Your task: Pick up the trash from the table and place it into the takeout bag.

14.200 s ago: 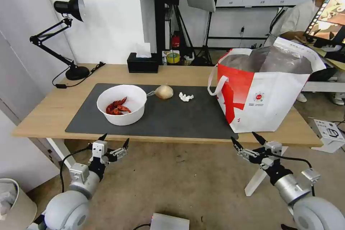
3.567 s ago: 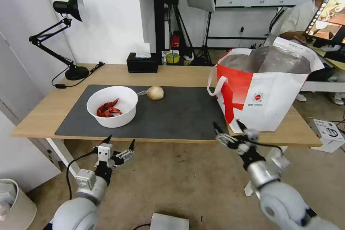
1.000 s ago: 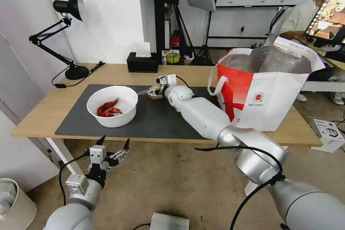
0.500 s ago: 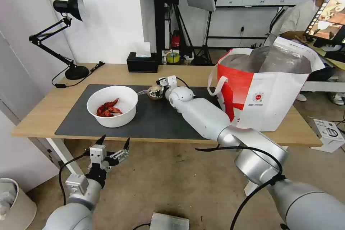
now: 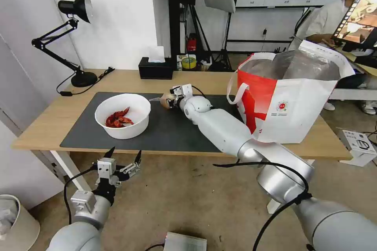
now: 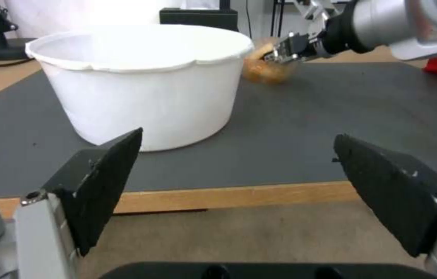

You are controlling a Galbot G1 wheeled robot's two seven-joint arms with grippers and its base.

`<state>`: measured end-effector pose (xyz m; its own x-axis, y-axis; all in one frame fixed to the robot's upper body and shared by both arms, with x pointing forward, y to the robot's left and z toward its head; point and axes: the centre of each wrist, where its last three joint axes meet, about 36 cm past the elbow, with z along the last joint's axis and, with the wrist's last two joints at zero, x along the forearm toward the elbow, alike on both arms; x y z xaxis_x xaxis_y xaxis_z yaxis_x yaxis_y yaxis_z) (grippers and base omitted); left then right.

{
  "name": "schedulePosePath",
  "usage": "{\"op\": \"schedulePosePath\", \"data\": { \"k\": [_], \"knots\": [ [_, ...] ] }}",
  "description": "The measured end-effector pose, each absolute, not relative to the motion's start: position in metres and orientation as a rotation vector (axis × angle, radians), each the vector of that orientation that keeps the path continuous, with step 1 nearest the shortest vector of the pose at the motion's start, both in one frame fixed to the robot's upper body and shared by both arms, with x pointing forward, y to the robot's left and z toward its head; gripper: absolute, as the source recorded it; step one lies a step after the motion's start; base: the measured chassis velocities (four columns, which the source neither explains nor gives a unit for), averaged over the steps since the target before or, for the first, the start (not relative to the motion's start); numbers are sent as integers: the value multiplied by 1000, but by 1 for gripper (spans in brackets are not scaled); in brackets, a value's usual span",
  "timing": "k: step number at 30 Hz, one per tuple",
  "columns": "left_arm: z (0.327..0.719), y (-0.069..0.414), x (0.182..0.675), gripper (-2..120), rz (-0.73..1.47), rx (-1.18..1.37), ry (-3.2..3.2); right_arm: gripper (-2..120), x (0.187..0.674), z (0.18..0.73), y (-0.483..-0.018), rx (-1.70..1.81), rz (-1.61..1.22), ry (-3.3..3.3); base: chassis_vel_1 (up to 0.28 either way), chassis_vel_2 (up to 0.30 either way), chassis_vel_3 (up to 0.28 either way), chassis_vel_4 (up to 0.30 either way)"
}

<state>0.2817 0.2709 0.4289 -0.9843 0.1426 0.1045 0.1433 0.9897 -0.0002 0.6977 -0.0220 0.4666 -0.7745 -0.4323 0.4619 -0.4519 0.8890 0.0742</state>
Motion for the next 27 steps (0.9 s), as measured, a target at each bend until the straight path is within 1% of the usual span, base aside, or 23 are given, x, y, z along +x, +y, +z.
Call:
{"op": "schedulePosePath", "data": {
  "k": [1,5,8,11,12,15,16,19,20,22,24,27],
  "knots": [
    [429,271,282,100,-11,-220,-3029,10,695,471,-23,647,45,-2585,0,0,0,0],
    [428,269,284,100,-8,-230,-3030,4,682,492,-36,660,33,-2639,0,0,0,0],
    [428,268,284,100,-6,-232,-3030,4,672,504,-46,655,45,-2679,0,0,0,0],
    [427,267,282,100,-3,-231,-3025,4,640,538,-68,656,43,-2766,0,0,0,0],
    [427,267,282,100,-3,-231,-3025,4,640,538,-68,656,43,-2766,0,0,0,0],
    [429,266,280,100,1,-232,-3024,4,598,584,-86,671,16,-2855,0,0,0,0],
    [429,266,280,100,1,-232,-3024,4,598,584,-86,671,16,-2855,0,0,0,0],
    [431,267,272,100,6,-205,-3023,4,559,629,-110,647,28,-2943,0,0,0,0],
    [431,267,272,100,6,-205,-3023,4,559,629,-110,647,28,-2943,0,0,0,0],
    [432,268,263,100,7,-171,-3018,4,542,653,-128,613,67,-2997,0,0,0,0],
    [432,268,261,100,8,-164,-3018,4,539,658,-132,604,77,-3008,0,0,0,0],
    [435,265,250,100,15,-145,-3017,4,520,690,-174,450,169,-3076,0,0,0,0]
  ]
}}
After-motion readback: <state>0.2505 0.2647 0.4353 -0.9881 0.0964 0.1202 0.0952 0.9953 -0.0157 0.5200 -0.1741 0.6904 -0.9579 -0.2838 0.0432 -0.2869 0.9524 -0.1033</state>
